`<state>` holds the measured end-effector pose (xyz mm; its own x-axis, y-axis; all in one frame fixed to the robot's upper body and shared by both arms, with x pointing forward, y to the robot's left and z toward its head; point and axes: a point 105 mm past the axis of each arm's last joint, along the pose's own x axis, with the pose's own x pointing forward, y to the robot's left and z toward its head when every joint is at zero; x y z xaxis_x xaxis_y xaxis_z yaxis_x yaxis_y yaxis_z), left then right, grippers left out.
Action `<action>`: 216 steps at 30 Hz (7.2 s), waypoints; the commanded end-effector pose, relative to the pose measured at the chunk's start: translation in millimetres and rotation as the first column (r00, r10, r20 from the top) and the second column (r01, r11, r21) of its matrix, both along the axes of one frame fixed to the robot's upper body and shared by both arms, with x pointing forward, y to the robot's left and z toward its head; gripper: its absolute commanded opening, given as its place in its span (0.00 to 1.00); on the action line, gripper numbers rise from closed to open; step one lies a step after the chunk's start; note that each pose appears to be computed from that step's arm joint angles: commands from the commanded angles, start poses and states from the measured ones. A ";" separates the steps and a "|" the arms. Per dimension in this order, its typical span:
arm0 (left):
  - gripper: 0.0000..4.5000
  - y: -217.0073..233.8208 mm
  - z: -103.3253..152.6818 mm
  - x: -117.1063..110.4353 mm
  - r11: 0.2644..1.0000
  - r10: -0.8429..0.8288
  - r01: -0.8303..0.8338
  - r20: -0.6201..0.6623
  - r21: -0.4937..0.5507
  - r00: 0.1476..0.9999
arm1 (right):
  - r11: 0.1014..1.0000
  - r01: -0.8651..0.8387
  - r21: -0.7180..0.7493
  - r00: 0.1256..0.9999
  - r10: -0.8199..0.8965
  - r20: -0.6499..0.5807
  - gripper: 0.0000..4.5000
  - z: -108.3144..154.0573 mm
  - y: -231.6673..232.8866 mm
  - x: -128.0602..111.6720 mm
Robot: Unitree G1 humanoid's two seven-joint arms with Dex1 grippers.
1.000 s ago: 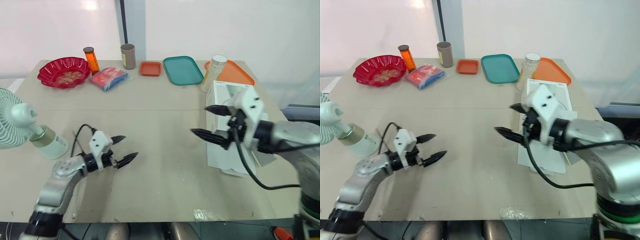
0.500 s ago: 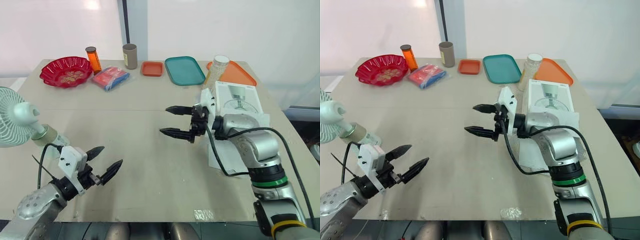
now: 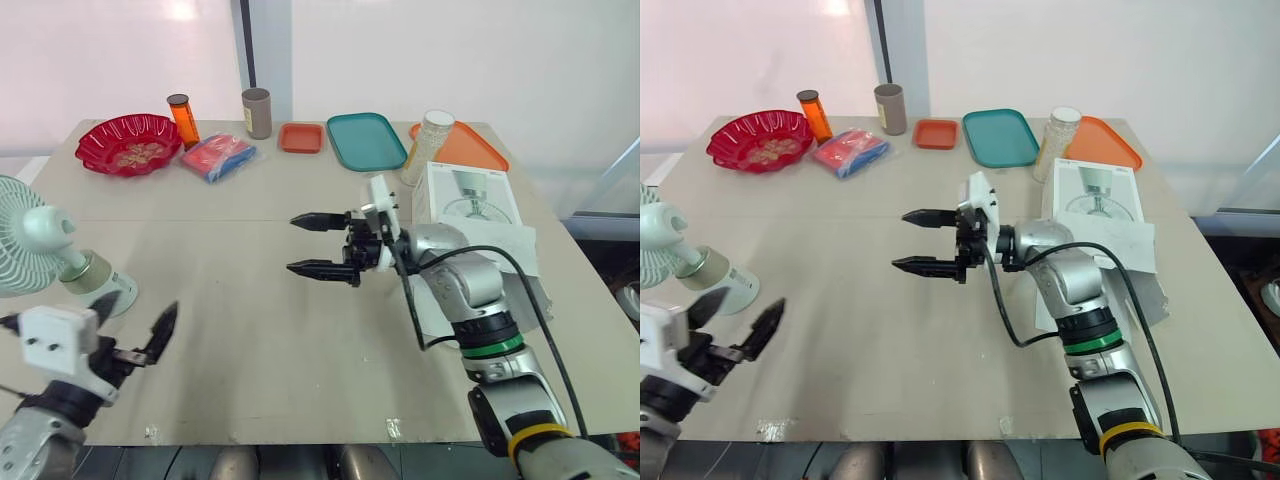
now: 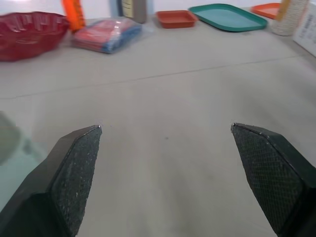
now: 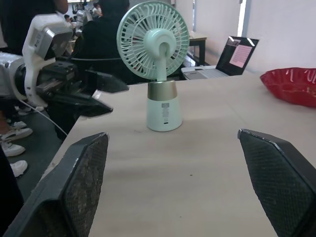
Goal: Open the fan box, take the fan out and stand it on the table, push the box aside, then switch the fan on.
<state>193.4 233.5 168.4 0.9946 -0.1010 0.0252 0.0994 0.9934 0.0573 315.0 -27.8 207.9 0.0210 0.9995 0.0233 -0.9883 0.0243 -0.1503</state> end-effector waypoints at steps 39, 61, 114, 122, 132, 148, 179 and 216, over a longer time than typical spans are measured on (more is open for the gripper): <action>1.00 105.3 29.2 -4.0 0.879 0.456 -0.476 0.240 0.030 0.857 | 0.998 -0.020 -0.066 0.997 0.025 0.078 0.95 -13.0 9.3 -4.4; 0.44 86.6 46.6 18.2 0.919 0.375 -0.394 0.323 -0.008 0.869 | 0.998 0.002 -0.063 0.997 0.003 0.080 0.99 -14.4 10.6 -4.3; 0.44 -47.9 74.6 85.9 0.975 -0.189 0.217 0.338 -0.047 0.922 | 0.918 0.379 -0.120 0.921 -0.387 -0.053 0.87 14.2 99.1 34.9; 0.44 -46.1 73.1 86.5 0.978 -0.182 0.207 0.335 -0.039 0.924 | 0.919 0.375 -0.123 0.921 -0.384 -0.059 0.87 13.8 100.4 34.0; 0.44 -46.3 70.4 85.8 0.979 -0.180 0.202 0.326 -0.037 0.928 | 0.922 0.361 -0.140 0.926 -0.372 -0.064 0.29 8.5 104.7 31.7; 0.44 -51.0 66.4 85.6 0.976 -0.189 0.212 0.316 -0.039 0.930 | 0.918 0.364 -0.155 0.923 -0.378 -0.072 0.08 4.4 102.8 31.4; 0.93 36.3 97.1 47.0 0.938 -0.225 0.305 0.378 -0.166 0.898 | 0.993 0.112 -0.034 0.992 -0.110 0.054 0.08 32.6 38.2 8.6; 0.01 -86.7 -50.1 78.9 0.705 -0.705 0.710 -0.109 -0.001 0.700 | 0.983 -0.074 -0.168 0.993 0.088 0.077 0.08 -32.1 8.9 -23.9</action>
